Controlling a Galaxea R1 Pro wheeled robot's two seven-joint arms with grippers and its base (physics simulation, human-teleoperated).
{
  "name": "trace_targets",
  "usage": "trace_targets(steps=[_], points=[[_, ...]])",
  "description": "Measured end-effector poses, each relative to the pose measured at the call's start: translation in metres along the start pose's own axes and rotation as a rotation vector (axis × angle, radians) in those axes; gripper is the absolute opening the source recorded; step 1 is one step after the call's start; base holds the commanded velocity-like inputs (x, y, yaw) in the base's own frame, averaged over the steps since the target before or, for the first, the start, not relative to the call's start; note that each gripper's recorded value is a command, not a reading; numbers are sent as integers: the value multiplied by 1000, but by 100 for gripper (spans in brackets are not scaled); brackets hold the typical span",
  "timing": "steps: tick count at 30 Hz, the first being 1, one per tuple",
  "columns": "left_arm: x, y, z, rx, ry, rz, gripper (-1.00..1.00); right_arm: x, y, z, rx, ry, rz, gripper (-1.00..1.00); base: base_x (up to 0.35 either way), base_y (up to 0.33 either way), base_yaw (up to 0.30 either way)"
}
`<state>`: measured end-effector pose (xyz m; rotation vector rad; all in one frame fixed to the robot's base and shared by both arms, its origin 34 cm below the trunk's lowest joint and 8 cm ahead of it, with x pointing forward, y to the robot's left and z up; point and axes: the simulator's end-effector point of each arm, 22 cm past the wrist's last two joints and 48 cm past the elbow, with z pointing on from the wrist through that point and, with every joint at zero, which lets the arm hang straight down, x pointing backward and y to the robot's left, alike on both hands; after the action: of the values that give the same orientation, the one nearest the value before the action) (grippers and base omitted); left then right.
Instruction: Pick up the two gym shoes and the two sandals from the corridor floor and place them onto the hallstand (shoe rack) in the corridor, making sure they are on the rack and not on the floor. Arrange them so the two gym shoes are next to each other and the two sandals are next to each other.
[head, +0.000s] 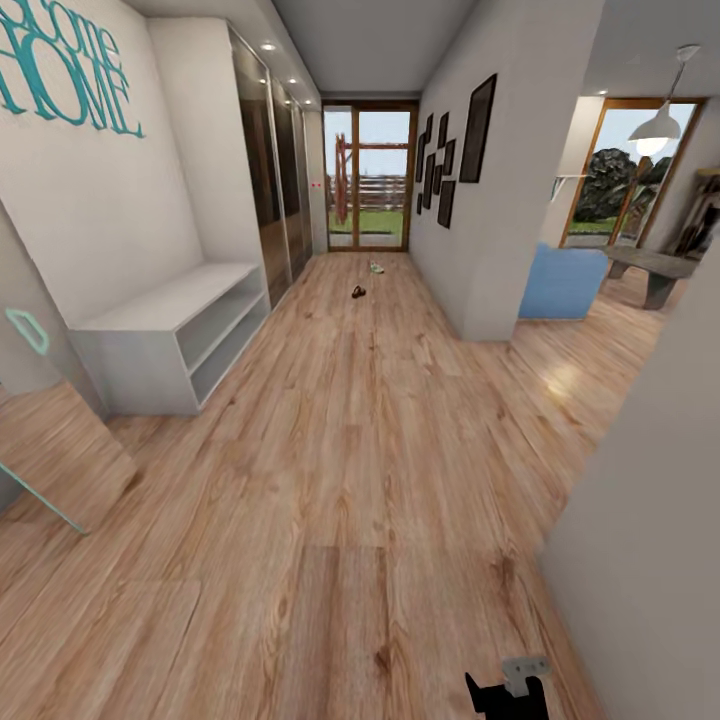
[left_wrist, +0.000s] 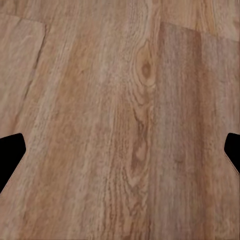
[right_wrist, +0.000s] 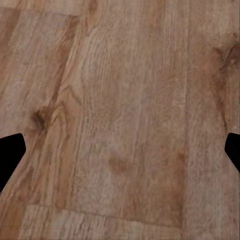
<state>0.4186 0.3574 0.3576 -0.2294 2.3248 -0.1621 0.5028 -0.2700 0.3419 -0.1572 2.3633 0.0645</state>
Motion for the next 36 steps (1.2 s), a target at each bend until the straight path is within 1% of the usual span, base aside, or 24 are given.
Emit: trace_targets(steps=[36], points=[[-4, 3, 0, -7, -11, -8, 100, 0, 0, 0, 0, 0, 0, 100, 340, 0, 0]])
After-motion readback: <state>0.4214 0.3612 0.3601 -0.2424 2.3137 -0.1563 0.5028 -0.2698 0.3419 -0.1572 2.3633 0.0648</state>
